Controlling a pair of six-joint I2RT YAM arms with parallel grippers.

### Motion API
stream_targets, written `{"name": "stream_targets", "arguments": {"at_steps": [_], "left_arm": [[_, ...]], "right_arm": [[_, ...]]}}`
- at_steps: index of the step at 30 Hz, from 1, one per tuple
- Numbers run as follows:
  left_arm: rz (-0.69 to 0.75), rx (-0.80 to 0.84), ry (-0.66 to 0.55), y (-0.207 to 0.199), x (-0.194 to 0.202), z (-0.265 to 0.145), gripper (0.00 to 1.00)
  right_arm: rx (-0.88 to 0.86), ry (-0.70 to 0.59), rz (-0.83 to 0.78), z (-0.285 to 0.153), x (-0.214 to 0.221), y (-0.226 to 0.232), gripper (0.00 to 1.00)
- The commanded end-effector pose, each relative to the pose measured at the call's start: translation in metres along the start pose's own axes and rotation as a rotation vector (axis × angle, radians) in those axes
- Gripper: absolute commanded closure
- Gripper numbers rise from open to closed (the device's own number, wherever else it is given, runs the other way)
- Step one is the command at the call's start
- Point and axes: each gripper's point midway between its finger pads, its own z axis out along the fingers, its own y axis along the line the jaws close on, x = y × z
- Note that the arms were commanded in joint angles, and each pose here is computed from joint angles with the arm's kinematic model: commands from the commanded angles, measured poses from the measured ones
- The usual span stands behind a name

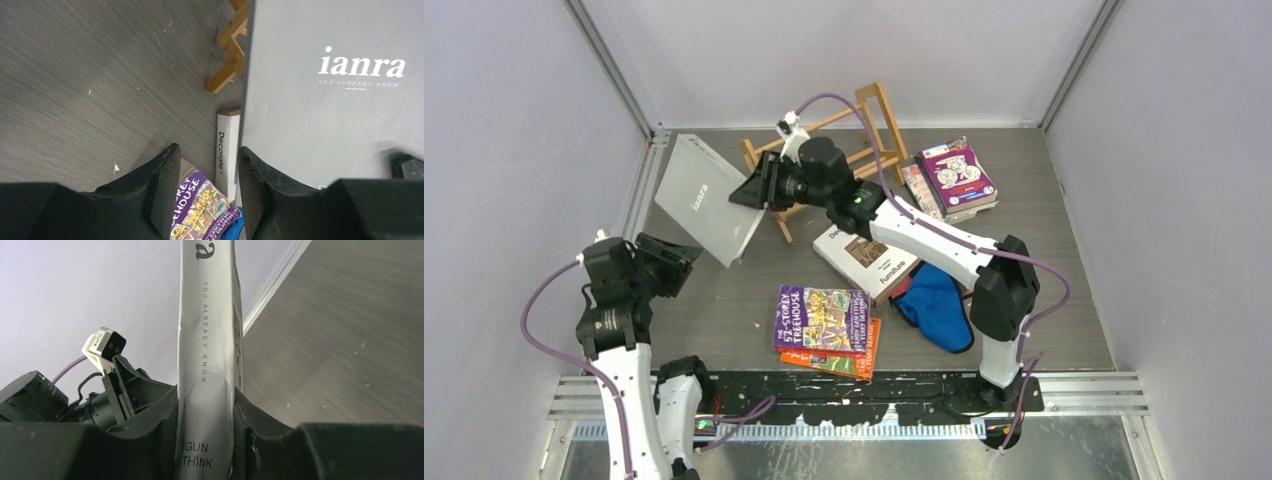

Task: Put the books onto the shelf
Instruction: Pick up the book from the center of the board, then place the book on the shelf.

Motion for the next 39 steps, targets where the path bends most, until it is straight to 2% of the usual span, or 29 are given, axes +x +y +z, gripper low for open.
{"name": "stream_targets", "arguments": {"at_steps": [1,5,11,18,25,32,39], "left_arm": [[0.089,0.097,-0.021,-0.038,-0.022,0.0,0.53],[0.096,0.105,-0.007,-0.052,-0.033,0.011,0.53],[0.062,0.119,-0.059,-0.067,-0.057,0.03,0.53],[-0.007,0.185,-0.093,-0.082,-0.074,0.058,0.52],[0.041,0.242,-0.084,-0.102,-0.089,0.081,0.52],[0.087,0.267,-0.05,-0.108,-0.091,0.113,0.52],[0.143,0.287,-0.037,-0.117,-0.08,0.139,0.52]], "right_arm": [[-0.011,-0.127,-0.162,-0.024,-0.064,0.032,0.8],[0.01,-0.159,-0.22,-0.022,-0.09,0.028,0.8],[0.044,-0.238,-0.318,-0.026,-0.131,0.026,0.8],[0.149,-0.372,-0.426,-0.037,-0.169,-0.007,0.81],[0.278,-0.475,-0.536,-0.038,-0.196,-0.043,0.82],[0.35,-0.48,-0.566,-0.022,-0.198,-0.085,0.83],[0.377,-0.436,-0.58,0.005,-0.177,-0.128,0.83]]}}
